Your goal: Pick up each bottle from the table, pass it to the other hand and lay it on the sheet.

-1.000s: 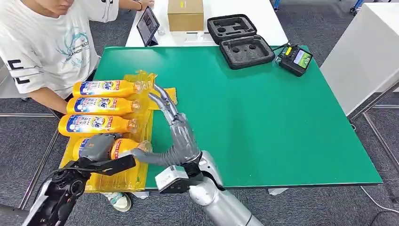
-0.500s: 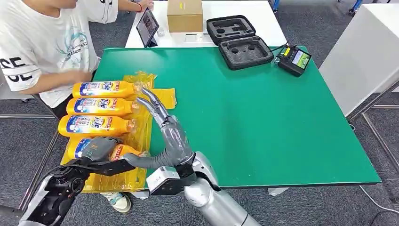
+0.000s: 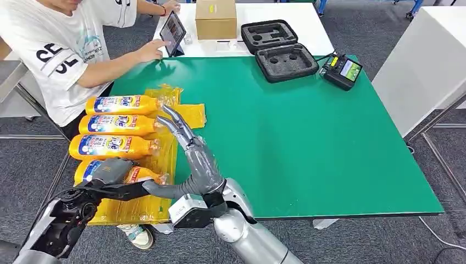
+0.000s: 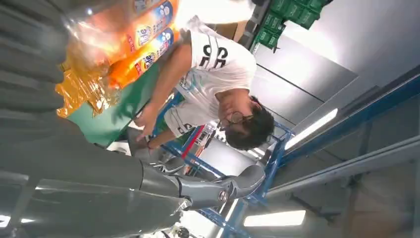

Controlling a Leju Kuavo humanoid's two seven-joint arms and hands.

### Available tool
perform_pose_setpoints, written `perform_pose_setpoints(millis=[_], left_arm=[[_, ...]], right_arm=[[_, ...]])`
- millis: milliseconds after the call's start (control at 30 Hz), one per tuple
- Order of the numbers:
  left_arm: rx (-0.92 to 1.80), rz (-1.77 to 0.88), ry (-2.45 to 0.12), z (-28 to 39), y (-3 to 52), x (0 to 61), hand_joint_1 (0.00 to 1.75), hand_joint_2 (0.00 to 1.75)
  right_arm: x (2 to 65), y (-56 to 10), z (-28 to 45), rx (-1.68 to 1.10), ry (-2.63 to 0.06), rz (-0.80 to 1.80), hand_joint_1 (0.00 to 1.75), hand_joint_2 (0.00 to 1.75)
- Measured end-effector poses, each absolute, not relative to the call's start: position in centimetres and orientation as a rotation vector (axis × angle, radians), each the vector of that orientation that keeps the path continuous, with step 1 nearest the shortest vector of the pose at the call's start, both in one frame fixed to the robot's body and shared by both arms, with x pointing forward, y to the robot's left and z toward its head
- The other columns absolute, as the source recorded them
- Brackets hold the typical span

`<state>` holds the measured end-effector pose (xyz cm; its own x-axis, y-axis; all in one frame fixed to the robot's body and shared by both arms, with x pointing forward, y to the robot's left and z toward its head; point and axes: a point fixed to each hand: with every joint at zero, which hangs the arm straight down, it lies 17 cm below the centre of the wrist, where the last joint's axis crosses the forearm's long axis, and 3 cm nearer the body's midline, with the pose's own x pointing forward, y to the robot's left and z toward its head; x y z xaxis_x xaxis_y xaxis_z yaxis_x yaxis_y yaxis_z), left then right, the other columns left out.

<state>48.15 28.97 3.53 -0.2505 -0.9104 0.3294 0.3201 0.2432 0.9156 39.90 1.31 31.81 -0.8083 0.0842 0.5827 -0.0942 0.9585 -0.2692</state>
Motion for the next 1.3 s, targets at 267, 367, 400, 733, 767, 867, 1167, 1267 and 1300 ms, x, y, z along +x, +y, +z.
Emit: perform_pose_setpoints(millis=[267,367,400,733,767,867,1167,1267,1300], left_arm=[[0.586,-1.305,-1.3,3.0,29.1,48.3,0.0,1.75],[0.541,-1.292,-1.309,2.9,28.8,48.1,0.0,0.0],[0.512,-1.285,-1.318,3.0,28.5,48.1,0.0,0.0],[0.246,-1.2,-1.382,4.0,26.0,47.6,0.0,0.0],[0.232,-1.194,-1.384,4.0,25.9,47.6,0.0,0.0],[0.116,-1.139,-1.41,4.8,25.0,47.4,0.0,0.0],[-0.185,-0.695,-1.584,9.6,24.1,48.6,0.0,0.0],[-0.186,-0.595,-1.638,10.5,24.6,49.0,0.0,0.0],[-0.184,-0.562,-1.66,10.8,24.8,49.1,0.0,0.0]], right_arm=[[40.1,1.2,31.4,0.008,-2.47,0.372,0.0,1.75],[40.2,1.2,31.3,0.002,-2.466,0.37,0.0,1.75],[40.2,1.2,31.2,0.0,-2.465,0.37,0.0,1.75],[40.5,1.2,30.5,-0.014,-2.448,0.372,0.0,1.75],[40.5,1.2,30.4,-0.015,-2.446,0.373,0.0,1.75],[40.6,1.2,30.2,-0.021,-2.442,0.374,0.0,1.75],[40.7,1.5,29.8,-0.035,-2.437,0.386,0.0,1.75],[40.8,1.5,29.7,-0.036,-2.433,0.39,0.0,1.75],[40.8,1.6,29.6,-0.036,-2.433,0.391,0.0,1.75]])
